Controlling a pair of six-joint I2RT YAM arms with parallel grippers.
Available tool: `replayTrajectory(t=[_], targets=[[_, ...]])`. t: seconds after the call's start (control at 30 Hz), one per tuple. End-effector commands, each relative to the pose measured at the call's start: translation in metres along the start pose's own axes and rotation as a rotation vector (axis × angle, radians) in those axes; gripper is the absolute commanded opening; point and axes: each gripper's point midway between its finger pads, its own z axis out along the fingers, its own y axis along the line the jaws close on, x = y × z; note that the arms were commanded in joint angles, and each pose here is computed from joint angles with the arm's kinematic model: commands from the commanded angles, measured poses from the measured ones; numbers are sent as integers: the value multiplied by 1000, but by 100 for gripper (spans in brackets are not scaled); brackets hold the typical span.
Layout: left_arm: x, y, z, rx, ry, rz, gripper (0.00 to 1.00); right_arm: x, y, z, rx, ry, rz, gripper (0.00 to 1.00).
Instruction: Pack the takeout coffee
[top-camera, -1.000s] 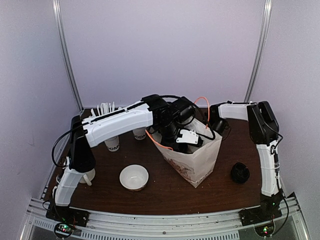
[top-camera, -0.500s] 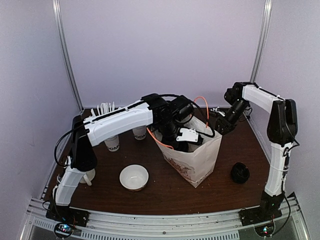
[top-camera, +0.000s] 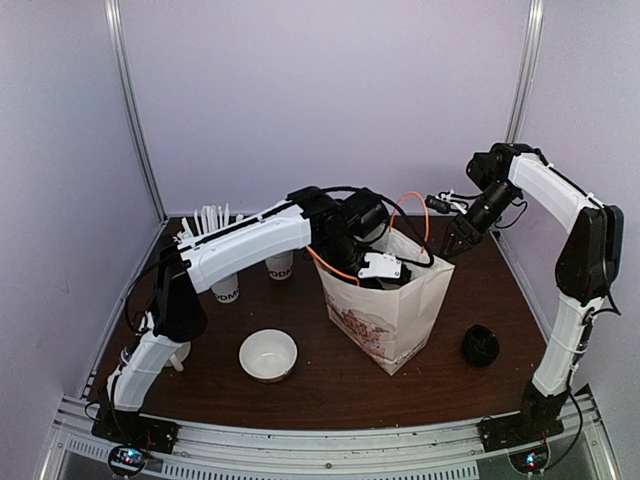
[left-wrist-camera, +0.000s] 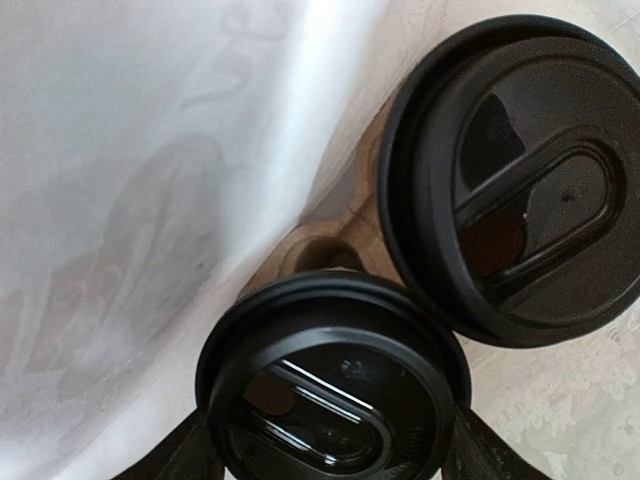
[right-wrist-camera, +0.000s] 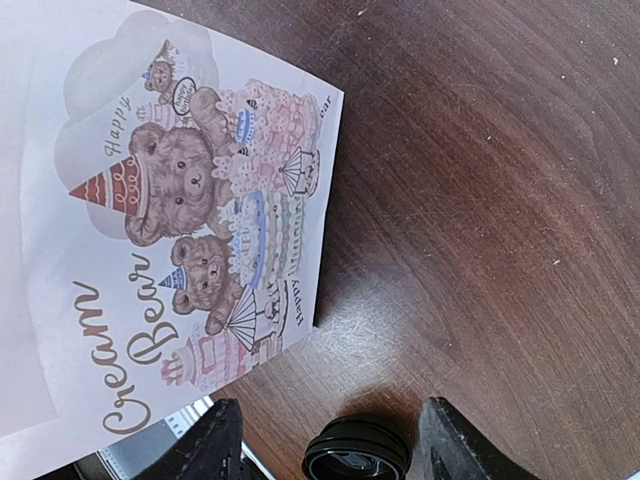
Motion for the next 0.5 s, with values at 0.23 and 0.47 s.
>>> replayTrajectory(t=[0.23,0.47], targets=[[35,-53,38,138,204,-12,47,3,22,-16,-32,-49,-29,64],[35,-67,29,211,209,-80,46,5,25,-12,-55,-54,-39,64]])
